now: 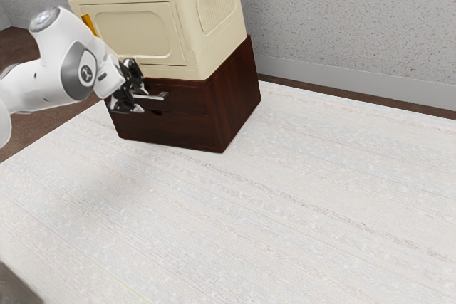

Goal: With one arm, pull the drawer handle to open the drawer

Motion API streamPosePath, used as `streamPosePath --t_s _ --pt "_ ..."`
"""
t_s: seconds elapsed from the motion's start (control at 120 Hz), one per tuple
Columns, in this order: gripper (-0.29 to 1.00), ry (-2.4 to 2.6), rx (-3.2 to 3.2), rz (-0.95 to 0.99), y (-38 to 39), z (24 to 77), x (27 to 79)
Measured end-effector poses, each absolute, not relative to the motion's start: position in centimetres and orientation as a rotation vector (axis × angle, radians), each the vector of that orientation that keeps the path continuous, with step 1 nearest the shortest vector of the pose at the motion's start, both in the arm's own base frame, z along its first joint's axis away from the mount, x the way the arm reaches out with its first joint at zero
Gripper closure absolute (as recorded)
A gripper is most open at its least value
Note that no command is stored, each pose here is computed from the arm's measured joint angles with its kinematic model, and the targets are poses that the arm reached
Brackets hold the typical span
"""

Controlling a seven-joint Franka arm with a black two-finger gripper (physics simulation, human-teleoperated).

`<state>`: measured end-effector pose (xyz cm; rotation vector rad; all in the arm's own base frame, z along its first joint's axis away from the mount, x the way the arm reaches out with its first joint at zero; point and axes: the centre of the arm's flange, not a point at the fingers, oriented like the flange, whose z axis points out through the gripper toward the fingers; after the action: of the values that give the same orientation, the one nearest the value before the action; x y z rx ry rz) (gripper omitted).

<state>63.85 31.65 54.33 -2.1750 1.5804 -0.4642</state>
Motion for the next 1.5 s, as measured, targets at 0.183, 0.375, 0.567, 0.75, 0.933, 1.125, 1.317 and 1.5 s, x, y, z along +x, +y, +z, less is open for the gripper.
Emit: streamPosePath --t_s 0.183,0.375,0.567,0.75,0.933,1.125,1.317,1.5 --pt "0.50 1.582 -2.182 -0.467 31.6 54.1 63.9" --pt "0.54 1.583 -2.184 -0.465 31.5 54.4 63.5" --pt "0.56 1.585 -2.196 -0.456 31.2 54.6 62.5" --pt "0.59 1.593 -2.213 -0.444 30.8 54.7 61.2" --pt "0.60 1.583 -2.237 -0.423 31.1 54.8 59.3" --pt "0.60 1.577 -2.255 -0.410 31.2 54.7 58.0" --pt "0.60 1.581 -2.263 -0.406 30.6 54.8 56.8" --pt "0.59 1.584 -2.273 -0.400 30.1 54.7 55.6"
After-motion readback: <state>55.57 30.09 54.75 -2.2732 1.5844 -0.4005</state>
